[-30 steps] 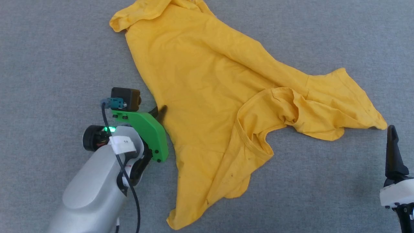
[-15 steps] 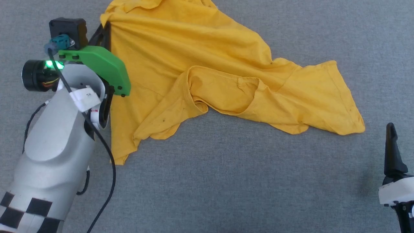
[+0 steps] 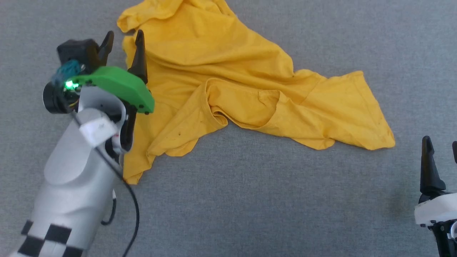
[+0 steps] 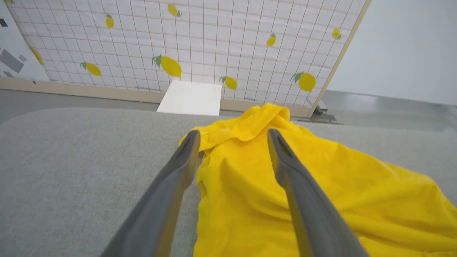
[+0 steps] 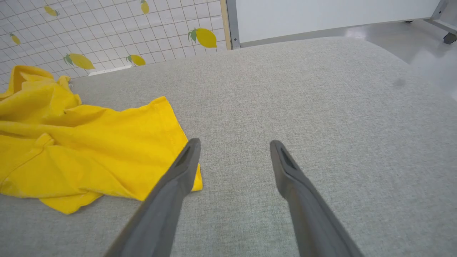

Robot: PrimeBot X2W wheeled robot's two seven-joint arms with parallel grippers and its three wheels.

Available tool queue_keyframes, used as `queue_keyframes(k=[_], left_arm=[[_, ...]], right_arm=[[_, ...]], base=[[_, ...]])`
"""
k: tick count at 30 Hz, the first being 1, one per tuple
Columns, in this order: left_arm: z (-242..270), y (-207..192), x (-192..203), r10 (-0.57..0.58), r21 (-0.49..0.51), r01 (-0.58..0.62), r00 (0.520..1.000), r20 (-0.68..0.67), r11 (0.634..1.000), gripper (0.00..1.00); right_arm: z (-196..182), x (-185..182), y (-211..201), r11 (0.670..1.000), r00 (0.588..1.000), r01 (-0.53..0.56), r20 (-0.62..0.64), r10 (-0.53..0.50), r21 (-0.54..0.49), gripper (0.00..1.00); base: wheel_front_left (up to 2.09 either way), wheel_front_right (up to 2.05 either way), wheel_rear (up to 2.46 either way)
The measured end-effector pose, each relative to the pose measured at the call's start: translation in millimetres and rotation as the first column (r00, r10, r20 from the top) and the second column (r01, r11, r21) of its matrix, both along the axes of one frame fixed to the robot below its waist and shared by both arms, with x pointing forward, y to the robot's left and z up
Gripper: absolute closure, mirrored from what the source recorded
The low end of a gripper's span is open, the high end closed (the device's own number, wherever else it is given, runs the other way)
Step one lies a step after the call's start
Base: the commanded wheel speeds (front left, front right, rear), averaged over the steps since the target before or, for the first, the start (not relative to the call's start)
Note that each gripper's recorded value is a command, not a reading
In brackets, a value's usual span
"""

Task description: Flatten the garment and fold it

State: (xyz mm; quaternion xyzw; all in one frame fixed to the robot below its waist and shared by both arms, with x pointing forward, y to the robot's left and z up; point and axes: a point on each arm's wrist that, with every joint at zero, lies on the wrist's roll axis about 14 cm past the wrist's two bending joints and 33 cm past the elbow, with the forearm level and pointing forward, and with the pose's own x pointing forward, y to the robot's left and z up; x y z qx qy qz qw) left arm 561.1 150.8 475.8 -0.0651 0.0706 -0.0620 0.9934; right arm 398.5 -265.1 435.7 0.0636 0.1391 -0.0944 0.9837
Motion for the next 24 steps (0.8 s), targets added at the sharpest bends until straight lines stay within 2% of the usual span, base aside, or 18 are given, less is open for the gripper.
queue_keyframes(k=[4,9,17,24], left_arm=[[33,5,-22,0.034,-0.068,-0.024,0.99,0.138,0.997,0.0],[45,28,-71,0.109,-0.047,-0.102,0.973,0.202,0.994,0.0],[24,58,-163,0.269,-0.054,-0.264,0.956,0.121,0.963,0.0],[3,54,-214,0.305,-0.074,-0.302,0.951,0.04,0.95,0.0]], right_arm=[[10,-4,1,1.0,1.0,-0.002,0.025,0.002,0.004,0.0],[18,-15,4,1.0,0.999,-0.009,0.039,0.008,0.011,0.0],[20,-34,10,0.999,0.999,-0.022,0.039,0.021,0.038,0.0],[18,-42,21,0.997,0.998,-0.054,0.031,0.052,0.054,0.0]], base=[[0.0,0.0,0.0],[0.0,0.0,0.0],[0.0,0.0,0.0],[0.0,0.0,0.0]])
